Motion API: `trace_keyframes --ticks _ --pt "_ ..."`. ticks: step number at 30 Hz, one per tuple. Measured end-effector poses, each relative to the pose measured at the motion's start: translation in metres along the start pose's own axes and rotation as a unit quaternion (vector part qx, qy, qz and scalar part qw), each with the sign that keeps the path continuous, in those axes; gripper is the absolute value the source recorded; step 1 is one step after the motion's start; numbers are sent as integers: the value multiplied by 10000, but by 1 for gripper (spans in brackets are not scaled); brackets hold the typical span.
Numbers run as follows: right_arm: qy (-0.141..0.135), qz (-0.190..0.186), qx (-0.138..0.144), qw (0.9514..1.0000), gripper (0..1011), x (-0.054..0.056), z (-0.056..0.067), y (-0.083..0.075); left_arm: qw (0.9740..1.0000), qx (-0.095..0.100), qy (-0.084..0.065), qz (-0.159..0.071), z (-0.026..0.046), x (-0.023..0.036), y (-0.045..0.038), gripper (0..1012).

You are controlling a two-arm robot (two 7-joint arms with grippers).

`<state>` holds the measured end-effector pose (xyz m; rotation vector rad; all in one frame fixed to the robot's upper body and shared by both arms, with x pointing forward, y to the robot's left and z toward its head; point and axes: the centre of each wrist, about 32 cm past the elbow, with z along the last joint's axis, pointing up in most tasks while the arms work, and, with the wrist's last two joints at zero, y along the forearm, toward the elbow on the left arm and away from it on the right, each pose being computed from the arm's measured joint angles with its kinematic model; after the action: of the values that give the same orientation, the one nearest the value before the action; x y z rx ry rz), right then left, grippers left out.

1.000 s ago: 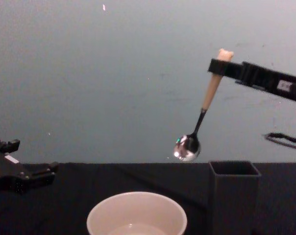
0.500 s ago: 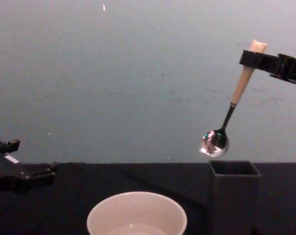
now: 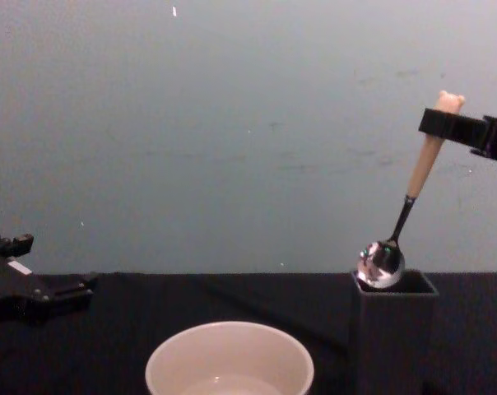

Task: Pick up the stirring spoon with one hand, stir inside the cup, then place it back in its original position.

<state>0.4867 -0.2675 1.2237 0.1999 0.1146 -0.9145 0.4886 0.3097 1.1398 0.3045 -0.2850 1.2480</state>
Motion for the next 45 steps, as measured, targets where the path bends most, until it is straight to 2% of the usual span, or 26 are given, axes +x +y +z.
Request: trace_keyframes --ticks 12,28,45 --pt "47 -91 -304 9995 195 35 -136 3 10000 0 0 0 0 0 0 1001" --pt "196 -163 -829 9962 195 94 -361 42 10000 0 0 0 0 0 0 1001" --pt "175 -243 -1008 9945 195 108 -433 76 10000 0 0 0 0 0 0 1001"
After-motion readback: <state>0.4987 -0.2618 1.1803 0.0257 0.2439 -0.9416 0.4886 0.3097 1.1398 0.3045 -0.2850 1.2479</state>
